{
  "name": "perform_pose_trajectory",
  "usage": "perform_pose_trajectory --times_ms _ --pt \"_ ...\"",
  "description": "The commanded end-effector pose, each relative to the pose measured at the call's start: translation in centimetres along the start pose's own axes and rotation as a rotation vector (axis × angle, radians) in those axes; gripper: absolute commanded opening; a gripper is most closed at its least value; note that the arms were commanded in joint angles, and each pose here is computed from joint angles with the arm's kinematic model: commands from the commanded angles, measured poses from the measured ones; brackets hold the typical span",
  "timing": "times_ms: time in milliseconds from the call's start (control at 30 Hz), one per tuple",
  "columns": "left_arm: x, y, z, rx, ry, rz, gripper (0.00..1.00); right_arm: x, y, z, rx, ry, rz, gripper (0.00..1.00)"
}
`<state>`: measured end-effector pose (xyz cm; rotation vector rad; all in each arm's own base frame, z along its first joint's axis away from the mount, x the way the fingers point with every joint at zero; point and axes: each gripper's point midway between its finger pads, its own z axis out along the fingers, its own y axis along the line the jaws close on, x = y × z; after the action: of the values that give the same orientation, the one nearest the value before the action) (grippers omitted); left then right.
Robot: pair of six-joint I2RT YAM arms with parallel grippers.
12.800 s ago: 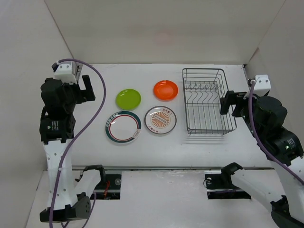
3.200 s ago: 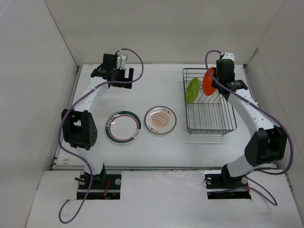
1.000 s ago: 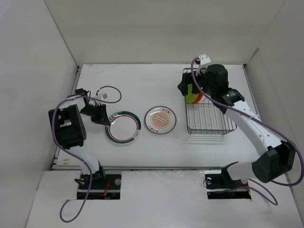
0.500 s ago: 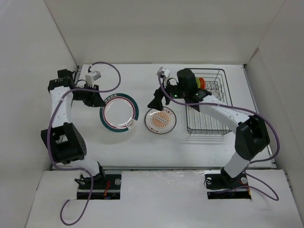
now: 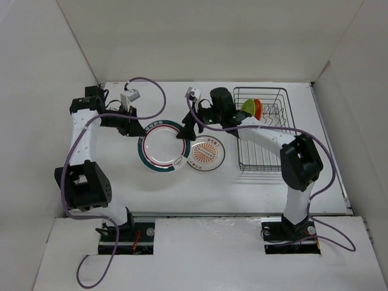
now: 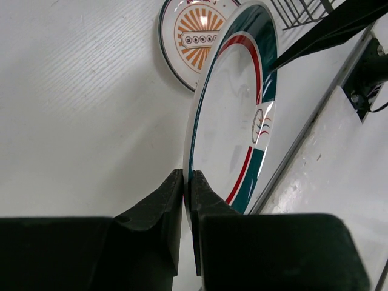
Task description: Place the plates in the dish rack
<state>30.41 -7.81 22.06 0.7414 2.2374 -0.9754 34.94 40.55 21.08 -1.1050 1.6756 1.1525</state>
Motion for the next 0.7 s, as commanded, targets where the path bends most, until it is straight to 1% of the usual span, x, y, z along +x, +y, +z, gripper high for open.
perform_pose_trajectory --times_ms 0,67,100,133,167,200,233,267,300,333,367,400,433,467,500,533,567,600,633,667 --pt "-3.0 -3.2 -1.3 0.066 -0.096 0.082 0.00 -3.1 2.0 0.9 -0.108 -0.078 -0.078 0.98" --pt "-3.2 -3.0 -0.7 0.088 -0.092 0.063 0.00 -3.4 2.4 0.9 -0.131 -0.090 -0.076 0.91" --pt "-3.5 -2.8 -0.7 0.087 -0.094 0.066 0.00 -3.1 2.7 0.9 -0.151 -0.088 -0.065 0.78" --pt "-3.8 -2.8 -0.7 0.094 -0.100 0.069 0.00 -2.8 2.9 0.9 -0.161 -0.087 -0.057 0.69" --pt "-3.8 -2.1 -0.3 0.096 -0.097 0.062 0.00 -3.1 3.1 0.9 -0.172 -0.094 -0.051 0.55" --pt "-4.1 -2.1 -0.3 0.108 -0.105 0.050 0.00 -3.5 3.6 0.6 -0.182 -0.099 -0.047 0.37" --pt "-4.3 -1.8 -0.1 0.107 -0.106 0.040 0.00 -3.9 3.6 0.6 -0.184 -0.114 -0.047 0.12" --pt "-4.8 -1.5 0.3 0.120 -0.109 0.030 0.00 -4.6 4.4 0.0 -0.187 -0.123 -0.028 0.01" --pt "-5.4 -1.2 0.7 0.119 -0.116 0.039 0.00 -4.9 4.5 -0.5 -0.169 -0.129 -0.014 0.00" --pt "-5.7 -0.4 0.8 0.099 -0.114 0.031 0.04 -5.7 2.7 -1.8 -0.084 -0.154 0.001 0.00" --pt "-6.3 -0.1 1.3 0.088 -0.112 0.021 0.24 -4.9 1.8 -3.1 -0.023 -0.152 0.035 0.00" --pt "-6.9 0.7 1.5 0.070 -0.120 -0.009 0.49 -7.5 2.2 -6.3 0.060 -0.208 0.029 0.00" --pt "-6.9 1.0 2.2 0.054 -0.102 -0.008 0.99 -8.2 -1.0 -8.8 0.287 -0.244 0.061 0.00" --pt "-7.3 1.3 2.6 0.030 -0.103 -0.014 1.00 -6.8 -3.4 -12.2 0.460 -0.204 0.138 0.00" --pt "-7.8 1.7 3.0 -0.001 -0.102 -0.017 1.00 -8.3 -3.6 -16.2 0.607 -0.240 0.142 0.00" --pt "-8.3 3.2 3.6 -0.078 -0.102 -0.035 1.00 -8.2 -4.8 -19.0 0.745 -0.233 0.154 0.00" --pt "-8.5 3.0 4.8 -0.104 -0.086 -0.031 1.00 -7.8 -7.2 -23.7 0.972 -0.232 0.179 0.00" --pt "-9.1 3.5 5.4 -0.157 -0.088 -0.035 1.00 -6.9 -7.2 -26.3 1.062 -0.183 0.208 0.00" --pt "-9.6 4.1 6.2 -0.207 -0.099 -0.024 1.00 -7.4 -7.0 -28.8 1.122 -0.195 0.182 0.00" --pt "-9.6 4.5 7.4 -0.276 -0.082 -0.049 1.00 -7.3 -7.3 -31.1 1.194 -0.200 0.184 0.00"
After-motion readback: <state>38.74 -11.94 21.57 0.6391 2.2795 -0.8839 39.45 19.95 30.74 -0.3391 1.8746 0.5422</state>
